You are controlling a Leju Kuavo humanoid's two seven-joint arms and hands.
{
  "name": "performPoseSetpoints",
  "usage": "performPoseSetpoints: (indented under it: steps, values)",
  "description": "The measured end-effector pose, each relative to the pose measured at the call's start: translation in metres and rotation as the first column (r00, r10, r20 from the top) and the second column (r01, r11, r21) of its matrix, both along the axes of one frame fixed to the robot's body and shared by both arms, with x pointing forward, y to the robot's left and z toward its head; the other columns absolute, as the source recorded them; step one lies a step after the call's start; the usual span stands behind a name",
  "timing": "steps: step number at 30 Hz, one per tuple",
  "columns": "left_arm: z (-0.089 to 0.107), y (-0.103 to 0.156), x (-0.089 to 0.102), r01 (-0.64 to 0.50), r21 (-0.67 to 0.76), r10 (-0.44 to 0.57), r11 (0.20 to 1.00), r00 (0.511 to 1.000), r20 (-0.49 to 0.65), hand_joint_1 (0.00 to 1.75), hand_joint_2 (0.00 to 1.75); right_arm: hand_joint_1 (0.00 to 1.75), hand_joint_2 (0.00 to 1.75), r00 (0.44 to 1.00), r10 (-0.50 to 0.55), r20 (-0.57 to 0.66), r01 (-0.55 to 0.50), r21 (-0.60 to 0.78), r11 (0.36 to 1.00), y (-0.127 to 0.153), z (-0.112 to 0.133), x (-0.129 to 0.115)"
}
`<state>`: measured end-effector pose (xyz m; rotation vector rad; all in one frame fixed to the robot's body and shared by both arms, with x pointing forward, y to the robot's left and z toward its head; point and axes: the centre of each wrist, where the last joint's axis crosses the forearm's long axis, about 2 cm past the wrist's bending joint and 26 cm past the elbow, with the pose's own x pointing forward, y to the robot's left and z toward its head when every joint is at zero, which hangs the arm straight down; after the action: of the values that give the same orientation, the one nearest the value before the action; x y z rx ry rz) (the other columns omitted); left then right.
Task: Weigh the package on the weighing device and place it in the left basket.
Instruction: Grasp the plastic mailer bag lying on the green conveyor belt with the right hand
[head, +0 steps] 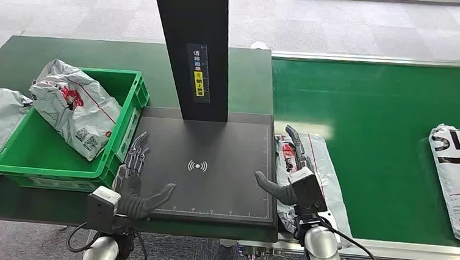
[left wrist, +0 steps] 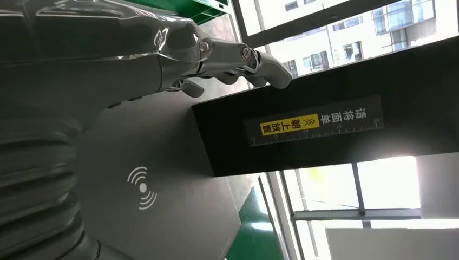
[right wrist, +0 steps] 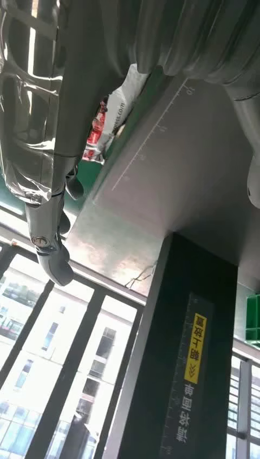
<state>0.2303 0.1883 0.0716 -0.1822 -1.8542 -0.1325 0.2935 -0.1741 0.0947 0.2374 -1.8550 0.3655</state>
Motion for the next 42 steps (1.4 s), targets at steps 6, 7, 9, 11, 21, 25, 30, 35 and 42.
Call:
performPoseSetpoints:
  steps: [6,7,9,11,21,25,30,35,42]
  values:
    - [-0.009,0.012,0.005,-0.024,-0.023,0.025,0.999,1.000,0.009,0.00,1.75,0.00,1.75,1.000,0.024,0.015,-0.024,0.001,1.000,0.021,0.009,0.007]
    - [-0.010,0.014,0.007,-0.032,-0.021,0.032,0.999,0.999,0.009,0.00,1.75,0.00,1.75,0.999,0.031,0.020,-0.031,0.004,1.000,0.027,0.014,0.010]
    - [-0.012,0.016,0.010,-0.048,-0.015,0.049,0.999,0.999,0.010,0.00,1.75,0.00,1.75,0.999,0.044,0.028,-0.044,0.006,0.999,0.036,0.022,0.016]
    - [-0.012,0.018,0.012,-0.062,-0.010,0.062,0.998,0.998,0.006,0.00,1.75,0.00,1.75,0.998,0.048,0.030,-0.048,0.003,0.999,0.040,0.029,0.021]
    - [0.000,-0.010,0.007,0.014,0.059,-0.014,0.998,1.000,0.002,0.00,1.75,0.00,1.75,0.971,-0.207,0.123,0.234,-0.277,0.932,-0.011,0.008,0.015]
    - [0.002,-0.012,0.003,-0.007,0.054,0.007,0.999,1.000,0.004,0.00,1.75,0.00,1.75,0.952,-0.268,0.147,0.303,-0.337,0.892,-0.037,-0.001,0.016]
    - [0.001,-0.007,-0.003,-0.036,0.035,0.037,0.999,0.999,-0.005,0.00,1.75,0.00,1.75,0.934,-0.326,0.149,0.358,-0.389,0.849,-0.058,0.000,0.034]
    - [0.000,-0.003,-0.006,-0.051,0.027,0.052,0.998,0.999,-0.012,0.00,1.75,0.00,1.75,0.911,-0.410,0.048,0.378,-0.497,0.781,-0.073,-0.008,0.045]
    - [0.000,-0.004,-0.005,-0.033,0.024,0.033,0.999,0.999,-0.014,0.00,1.75,0.00,1.75,0.890,-0.407,-0.207,0.177,-0.666,0.725,-0.082,-0.036,0.040]
